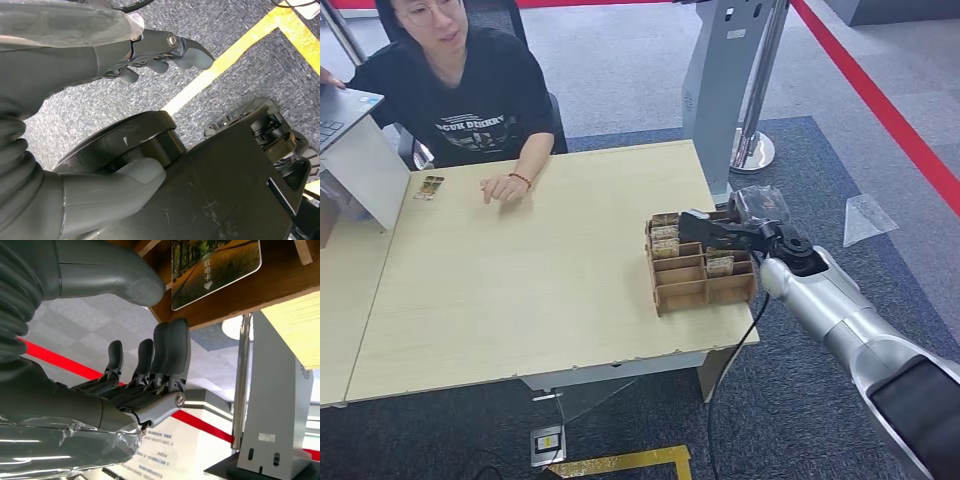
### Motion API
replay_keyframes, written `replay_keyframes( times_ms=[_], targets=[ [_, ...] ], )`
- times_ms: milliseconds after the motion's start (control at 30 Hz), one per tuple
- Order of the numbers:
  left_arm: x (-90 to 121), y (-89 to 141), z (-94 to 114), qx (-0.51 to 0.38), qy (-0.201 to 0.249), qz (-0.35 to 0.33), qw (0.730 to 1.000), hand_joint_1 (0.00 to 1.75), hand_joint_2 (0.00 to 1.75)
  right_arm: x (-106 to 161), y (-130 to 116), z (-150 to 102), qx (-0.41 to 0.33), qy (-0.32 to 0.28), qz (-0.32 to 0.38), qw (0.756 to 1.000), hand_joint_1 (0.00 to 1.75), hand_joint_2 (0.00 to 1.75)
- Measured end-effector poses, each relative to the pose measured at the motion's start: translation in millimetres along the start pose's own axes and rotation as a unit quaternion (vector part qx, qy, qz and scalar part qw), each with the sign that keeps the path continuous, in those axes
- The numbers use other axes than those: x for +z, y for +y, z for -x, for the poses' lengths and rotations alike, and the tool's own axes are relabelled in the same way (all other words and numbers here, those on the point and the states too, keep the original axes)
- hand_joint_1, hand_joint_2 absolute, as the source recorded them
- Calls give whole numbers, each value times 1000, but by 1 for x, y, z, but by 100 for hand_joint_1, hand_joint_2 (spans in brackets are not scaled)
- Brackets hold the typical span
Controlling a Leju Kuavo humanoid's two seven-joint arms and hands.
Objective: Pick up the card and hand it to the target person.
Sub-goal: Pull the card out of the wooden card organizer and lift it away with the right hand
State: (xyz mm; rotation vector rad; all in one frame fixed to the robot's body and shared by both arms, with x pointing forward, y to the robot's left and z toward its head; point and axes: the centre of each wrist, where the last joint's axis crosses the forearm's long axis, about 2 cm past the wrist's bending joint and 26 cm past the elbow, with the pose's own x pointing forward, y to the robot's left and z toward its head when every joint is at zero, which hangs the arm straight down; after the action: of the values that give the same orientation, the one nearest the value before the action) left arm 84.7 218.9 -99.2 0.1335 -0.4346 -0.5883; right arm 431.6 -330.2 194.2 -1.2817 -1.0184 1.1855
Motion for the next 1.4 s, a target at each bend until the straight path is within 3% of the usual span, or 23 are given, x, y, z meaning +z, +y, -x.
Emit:
replay_keyframes(
  times_ms=[167, 400, 900, 967, 1100, 1200, 1400],
  targets=[
    [0, 0, 0, 1, 0, 0, 1000, 0, 175, 0, 1, 1, 1, 1, -3, 1000, 79, 175],
    [0, -1, -1, 1, 0, 1, 1000, 0, 175, 0, 1, 1, 3, 2, -5, 1000, 95, 175],
    [1, -4, -3, 2, -1, 4, 1000, 0, 175, -3, 0, -7, 4, -4, -8, 1000, 94, 175],
    [1, -4, -4, 2, -1, 4, 1000, 0, 175, -4, 0, -9, 4, -6, -9, 1000, 99, 175],
    [0, -4, -4, 2, -2, 4, 1000, 0, 175, -4, 2, -15, 0, -10, -9, 1000, 164, 175],
    [0, -3, -4, 2, -2, 4, 1000, 0, 175, -5, 4, -18, -3, -11, -10, 1000, 175, 175],
    [0, -3, -5, 2, -1, 4, 1000, 0, 175, -6, 6, -21, -6, -11, -13, 1000, 175, 175]
  ],
)
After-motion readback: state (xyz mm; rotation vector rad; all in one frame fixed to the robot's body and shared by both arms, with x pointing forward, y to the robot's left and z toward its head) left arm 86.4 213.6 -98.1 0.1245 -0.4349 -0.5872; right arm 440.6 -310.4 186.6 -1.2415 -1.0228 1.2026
